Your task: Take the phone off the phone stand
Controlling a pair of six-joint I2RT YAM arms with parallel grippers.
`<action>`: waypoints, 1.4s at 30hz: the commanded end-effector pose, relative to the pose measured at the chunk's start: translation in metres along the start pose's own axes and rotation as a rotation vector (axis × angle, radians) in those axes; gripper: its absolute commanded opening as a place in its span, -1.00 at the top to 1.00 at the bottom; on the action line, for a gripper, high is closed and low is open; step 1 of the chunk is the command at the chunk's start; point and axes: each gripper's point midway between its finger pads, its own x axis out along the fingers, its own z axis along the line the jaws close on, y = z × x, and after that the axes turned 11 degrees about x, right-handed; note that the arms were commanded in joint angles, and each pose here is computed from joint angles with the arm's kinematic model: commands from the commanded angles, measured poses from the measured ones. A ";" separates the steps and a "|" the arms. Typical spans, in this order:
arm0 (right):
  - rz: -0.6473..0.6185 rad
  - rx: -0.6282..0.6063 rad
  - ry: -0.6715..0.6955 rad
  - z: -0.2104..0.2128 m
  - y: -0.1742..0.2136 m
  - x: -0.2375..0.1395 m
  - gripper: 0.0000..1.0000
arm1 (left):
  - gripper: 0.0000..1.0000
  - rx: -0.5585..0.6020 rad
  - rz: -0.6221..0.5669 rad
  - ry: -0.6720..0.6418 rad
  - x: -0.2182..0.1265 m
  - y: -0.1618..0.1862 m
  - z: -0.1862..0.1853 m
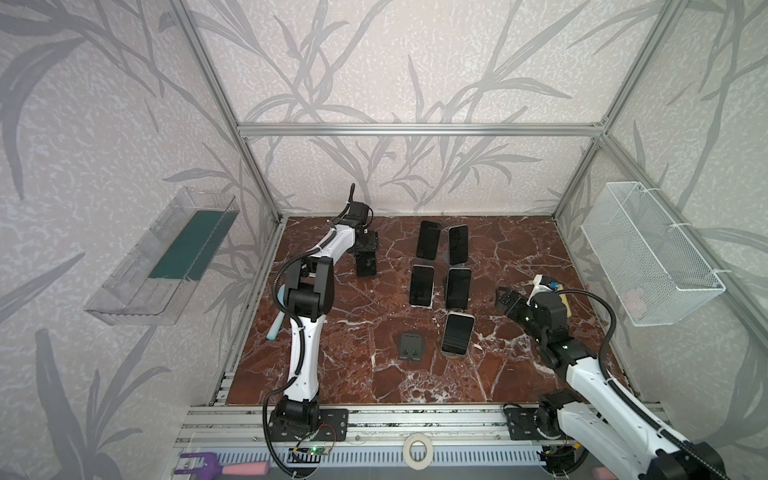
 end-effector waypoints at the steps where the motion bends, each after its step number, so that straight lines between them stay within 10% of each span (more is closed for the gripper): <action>1: -0.023 -0.030 -0.021 0.010 -0.007 0.001 -0.93 | -0.05 0.048 0.027 0.023 0.007 0.005 -0.015; 42: 0.020 -0.045 0.017 0.006 0.004 0.012 -0.92 | -0.25 0.123 0.277 -0.013 0.035 0.041 -0.021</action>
